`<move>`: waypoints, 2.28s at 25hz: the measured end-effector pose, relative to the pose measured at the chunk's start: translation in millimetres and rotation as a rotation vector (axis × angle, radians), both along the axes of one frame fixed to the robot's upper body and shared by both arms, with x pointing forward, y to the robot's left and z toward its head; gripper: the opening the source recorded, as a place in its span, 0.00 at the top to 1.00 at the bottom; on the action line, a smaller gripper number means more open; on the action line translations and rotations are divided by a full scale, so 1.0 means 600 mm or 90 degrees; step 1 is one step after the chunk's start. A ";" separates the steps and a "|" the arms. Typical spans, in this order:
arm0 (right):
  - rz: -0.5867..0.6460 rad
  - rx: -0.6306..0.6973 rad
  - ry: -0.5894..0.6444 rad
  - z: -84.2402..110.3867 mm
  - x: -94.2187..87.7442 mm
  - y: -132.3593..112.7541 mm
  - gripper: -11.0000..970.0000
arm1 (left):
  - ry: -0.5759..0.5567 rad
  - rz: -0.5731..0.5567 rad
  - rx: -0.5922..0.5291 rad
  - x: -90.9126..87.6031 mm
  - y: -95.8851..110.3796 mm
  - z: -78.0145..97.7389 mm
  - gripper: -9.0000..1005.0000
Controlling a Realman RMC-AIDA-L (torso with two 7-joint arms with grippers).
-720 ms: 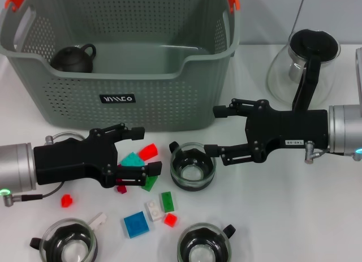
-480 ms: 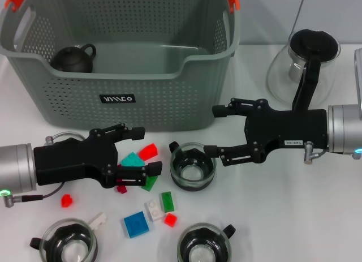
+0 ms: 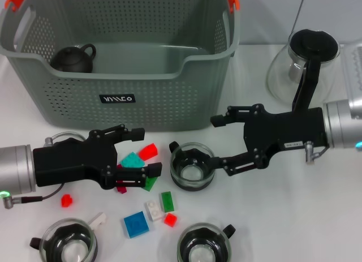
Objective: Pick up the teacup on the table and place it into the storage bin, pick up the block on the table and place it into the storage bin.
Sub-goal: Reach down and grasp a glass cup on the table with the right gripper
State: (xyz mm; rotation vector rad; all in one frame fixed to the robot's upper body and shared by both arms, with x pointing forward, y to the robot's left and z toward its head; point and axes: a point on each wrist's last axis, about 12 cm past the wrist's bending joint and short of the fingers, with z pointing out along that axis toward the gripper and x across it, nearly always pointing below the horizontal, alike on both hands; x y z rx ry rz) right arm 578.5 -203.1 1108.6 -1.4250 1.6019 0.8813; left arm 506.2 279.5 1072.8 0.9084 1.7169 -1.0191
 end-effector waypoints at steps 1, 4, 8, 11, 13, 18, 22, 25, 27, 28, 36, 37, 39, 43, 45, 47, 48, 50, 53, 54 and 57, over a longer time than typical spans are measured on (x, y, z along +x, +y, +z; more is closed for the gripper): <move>0.002 -0.017 0.000 0.007 0.004 0.000 0.05 | 0.001 0.000 -0.001 0.000 0.000 0.000 0.05; 0.011 -0.072 -0.007 0.029 0.014 0.005 0.05 | 0.008 0.001 -0.007 -0.001 -0.005 -0.005 0.05; 0.023 -0.147 -0.012 0.053 0.026 0.019 0.05 | 0.012 0.003 -0.013 0.001 -0.009 -0.007 0.05; 0.047 -0.204 -0.004 0.065 0.032 0.036 0.05 | 0.012 0.011 -0.017 0.002 -0.013 -0.009 0.05; 0.071 -0.245 -0.003 0.071 0.035 0.051 0.05 | 0.013 0.014 -0.020 0.001 -0.015 -0.010 0.05; 0.112 -0.319 -0.016 0.084 0.041 0.085 0.05 | 0.020 0.015 -0.027 -0.003 -0.017 -0.014 0.05; 0.154 -0.352 -0.035 0.088 0.038 0.112 0.05 | 0.023 0.015 -0.028 -0.004 -0.017 -0.015 0.05; 0.181 -0.378 -0.052 0.087 0.035 0.129 0.05 | 0.029 0.016 -0.030 -0.007 -0.017 -0.016 0.05; 0.190 -0.401 -0.065 0.086 0.035 0.136 0.05 | 0.036 0.018 -0.032 -0.009 -0.015 -0.018 0.05; 0.194 -0.414 -0.073 0.085 0.036 0.139 0.05 | 0.041 0.020 -0.035 -0.010 -0.015 -0.018 0.05; 0.231 -0.475 -0.110 0.079 0.033 0.154 0.05 | 0.058 0.026 -0.053 -0.013 -0.019 -0.021 0.05; 0.236 -0.481 -0.116 0.077 0.033 0.157 0.05 | 0.059 0.027 -0.056 -0.013 -0.019 -0.022 0.05; 0.244 -0.491 -0.130 0.073 0.031 0.164 0.05 | 0.060 0.030 -0.060 -0.013 -0.021 -0.022 0.05; 0.259 -0.509 -0.161 0.064 0.028 0.178 0.05 | 0.060 0.038 -0.070 -0.014 -0.020 -0.022 0.05; 0.266 -0.515 -0.176 0.061 0.026 0.186 0.05 | 0.059 0.039 -0.073 -0.014 -0.019 -0.022 0.05; 0.275 -0.519 -0.190 0.057 0.023 0.194 0.05 | 0.059 0.041 -0.075 -0.014 -0.018 -0.021 0.05; 0.275 -0.519 -0.190 0.057 0.023 0.194 0.05 | 0.059 0.041 -0.075 -0.014 -0.018 -0.021 0.05; 0.281 -0.519 -0.197 0.056 0.021 0.200 0.05 | 0.060 0.041 -0.076 -0.015 -0.018 -0.021 0.05; 0.294 -0.522 -0.210 0.053 0.017 0.209 0.05 | 0.060 0.041 -0.076 -0.015 -0.017 -0.021 0.05; 0.297 -0.525 -0.213 0.051 0.016 0.211 0.05 | 0.060 0.041 -0.076 -0.015 -0.017 -0.021 0.05; 0.302 -0.534 -0.224 0.044 0.013 0.216 0.05 | 0.060 0.042 -0.076 -0.016 -0.017 -0.022 0.05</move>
